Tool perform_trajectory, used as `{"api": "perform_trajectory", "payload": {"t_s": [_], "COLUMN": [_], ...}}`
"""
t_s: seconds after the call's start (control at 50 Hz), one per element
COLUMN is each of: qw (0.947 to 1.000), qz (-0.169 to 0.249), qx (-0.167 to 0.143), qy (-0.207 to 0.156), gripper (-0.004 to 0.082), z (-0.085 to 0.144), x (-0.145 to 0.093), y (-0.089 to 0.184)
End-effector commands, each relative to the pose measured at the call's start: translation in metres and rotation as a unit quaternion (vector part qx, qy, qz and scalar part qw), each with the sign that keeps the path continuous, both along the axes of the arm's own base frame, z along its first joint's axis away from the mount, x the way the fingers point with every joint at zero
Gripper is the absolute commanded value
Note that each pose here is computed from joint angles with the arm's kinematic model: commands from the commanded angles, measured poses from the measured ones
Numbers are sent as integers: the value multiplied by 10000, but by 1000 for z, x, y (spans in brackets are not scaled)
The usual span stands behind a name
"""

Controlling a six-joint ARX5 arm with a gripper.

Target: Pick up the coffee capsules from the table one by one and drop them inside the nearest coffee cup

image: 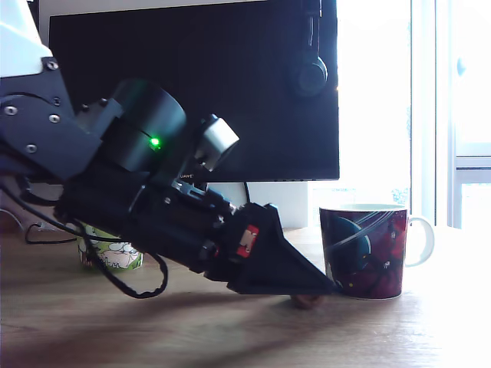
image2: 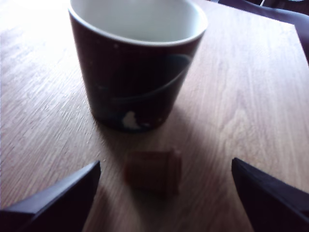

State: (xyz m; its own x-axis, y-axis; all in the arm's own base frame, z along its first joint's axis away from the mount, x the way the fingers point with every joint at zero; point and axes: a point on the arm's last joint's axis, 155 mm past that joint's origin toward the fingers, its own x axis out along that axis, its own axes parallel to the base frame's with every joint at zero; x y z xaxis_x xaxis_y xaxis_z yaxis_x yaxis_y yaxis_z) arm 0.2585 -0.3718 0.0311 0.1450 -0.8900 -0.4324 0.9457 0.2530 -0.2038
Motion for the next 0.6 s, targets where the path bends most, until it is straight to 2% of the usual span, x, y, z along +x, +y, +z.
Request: {"api": "perform_trajectory", "payload": {"t_s": [0.0,0.18,0.4,0.44,0.5,0.54,0.58], "qw": [9999,9998,9994,9993,9992,9992,9991], "qz": [-41,-89,-160,-169,-183,-190,-194], "qx": [57,95,305,310,328,339,343], "qy": [94,138,98,105,127,136,142], "gripper": [783,783,758,718,606,490,337], "z": [-7,-9,-18,-18,-19,-20,-20], "x": [-1,-3,-10,-11,-13,-14,-14], "y": [-3,-5,-5,-5,-6,-6,-6]}}
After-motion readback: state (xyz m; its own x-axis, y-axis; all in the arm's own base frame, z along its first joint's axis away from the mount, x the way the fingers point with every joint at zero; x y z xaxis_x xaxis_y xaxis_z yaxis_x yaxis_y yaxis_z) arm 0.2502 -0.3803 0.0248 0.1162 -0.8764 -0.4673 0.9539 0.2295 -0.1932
